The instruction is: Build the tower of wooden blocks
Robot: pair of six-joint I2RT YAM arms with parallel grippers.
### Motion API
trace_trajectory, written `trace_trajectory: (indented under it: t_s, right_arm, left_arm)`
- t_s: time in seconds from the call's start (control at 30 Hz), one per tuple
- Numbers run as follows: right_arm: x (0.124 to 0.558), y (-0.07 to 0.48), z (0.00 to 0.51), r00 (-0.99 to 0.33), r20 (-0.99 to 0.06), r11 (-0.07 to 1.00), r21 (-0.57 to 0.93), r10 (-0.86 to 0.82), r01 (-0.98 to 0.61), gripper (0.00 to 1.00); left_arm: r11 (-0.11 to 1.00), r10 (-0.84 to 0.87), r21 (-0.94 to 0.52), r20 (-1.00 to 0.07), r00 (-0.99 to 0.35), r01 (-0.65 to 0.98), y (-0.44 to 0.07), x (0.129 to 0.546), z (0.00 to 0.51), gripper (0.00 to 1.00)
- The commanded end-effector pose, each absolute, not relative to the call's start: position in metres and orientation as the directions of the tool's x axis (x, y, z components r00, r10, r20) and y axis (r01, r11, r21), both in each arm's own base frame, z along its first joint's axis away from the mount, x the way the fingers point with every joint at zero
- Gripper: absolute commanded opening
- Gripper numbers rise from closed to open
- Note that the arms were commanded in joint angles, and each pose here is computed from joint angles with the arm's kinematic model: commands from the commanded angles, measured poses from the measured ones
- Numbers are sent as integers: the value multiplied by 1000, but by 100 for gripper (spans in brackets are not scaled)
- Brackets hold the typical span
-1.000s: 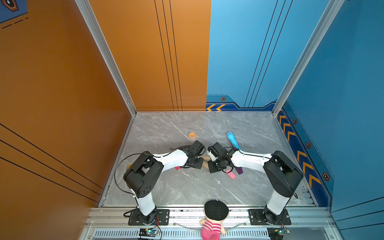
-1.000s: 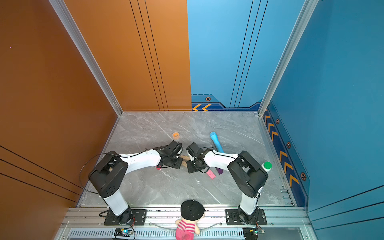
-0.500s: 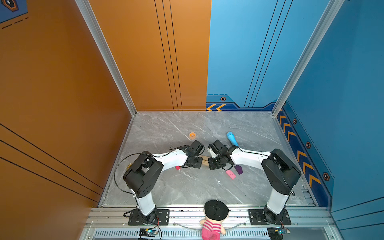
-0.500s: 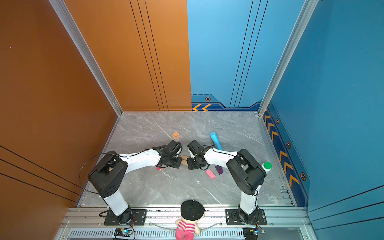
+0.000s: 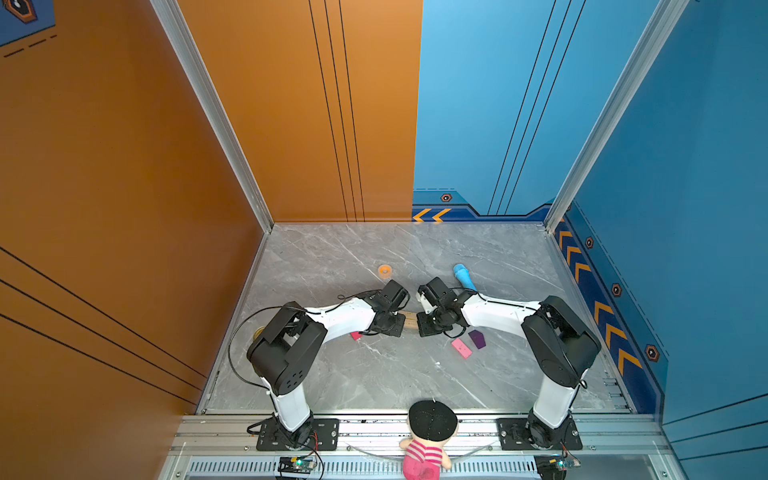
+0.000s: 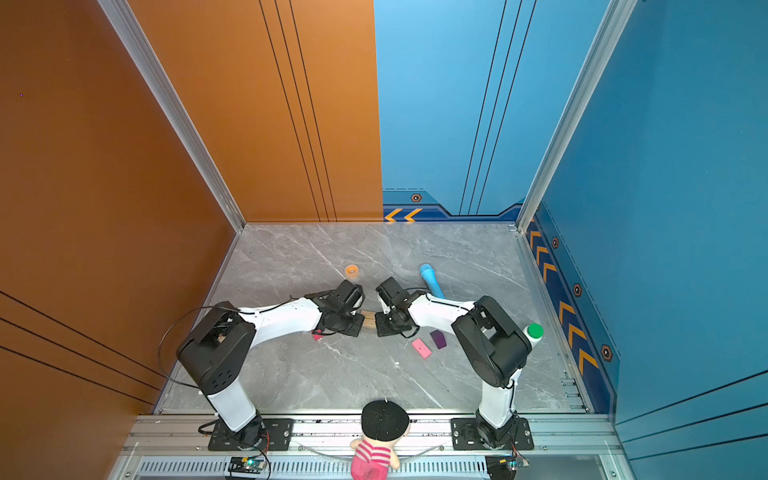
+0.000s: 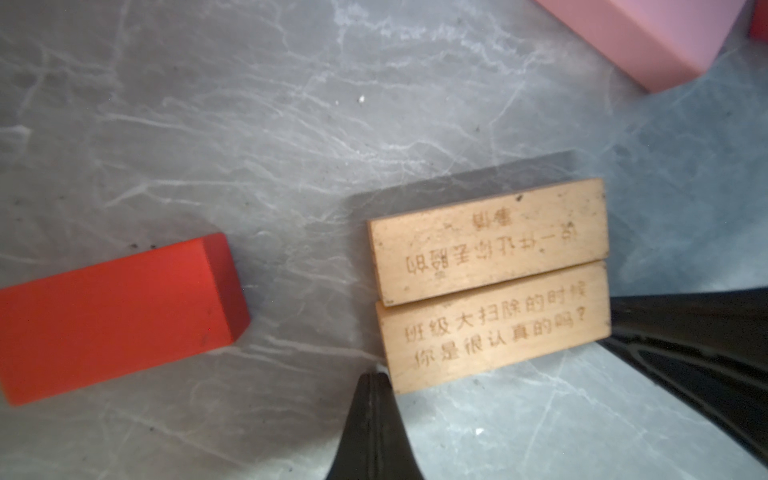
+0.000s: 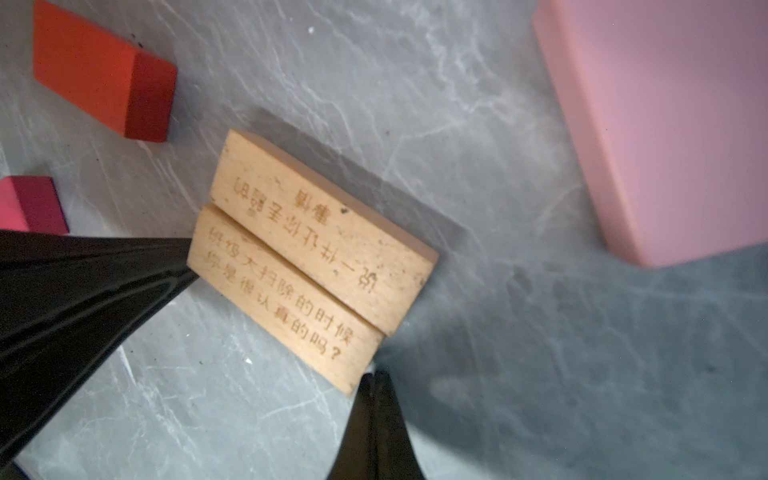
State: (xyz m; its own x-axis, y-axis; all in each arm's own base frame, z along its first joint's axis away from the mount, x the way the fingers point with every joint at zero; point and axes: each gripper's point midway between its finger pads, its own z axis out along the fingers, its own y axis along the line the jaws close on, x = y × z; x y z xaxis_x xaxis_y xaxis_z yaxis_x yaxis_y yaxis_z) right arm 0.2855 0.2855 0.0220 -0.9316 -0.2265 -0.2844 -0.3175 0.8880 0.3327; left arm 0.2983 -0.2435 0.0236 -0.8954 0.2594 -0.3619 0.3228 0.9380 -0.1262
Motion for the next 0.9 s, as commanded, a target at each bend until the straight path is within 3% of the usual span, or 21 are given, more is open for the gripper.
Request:
trace_trajectory:
  t_s: [0.0,0.87]
  right_arm:
    - [289,287,9,-936,-274,897,321,-220,-304,0]
    - [298,272,9,-946,-270,912,316,-177,-261,0]
  left_arm:
    - [914,286,-175,-365,-886,367,-263,301,26,0]
    - [905,299,-186,-361,-884,382,-270,300,26,0]
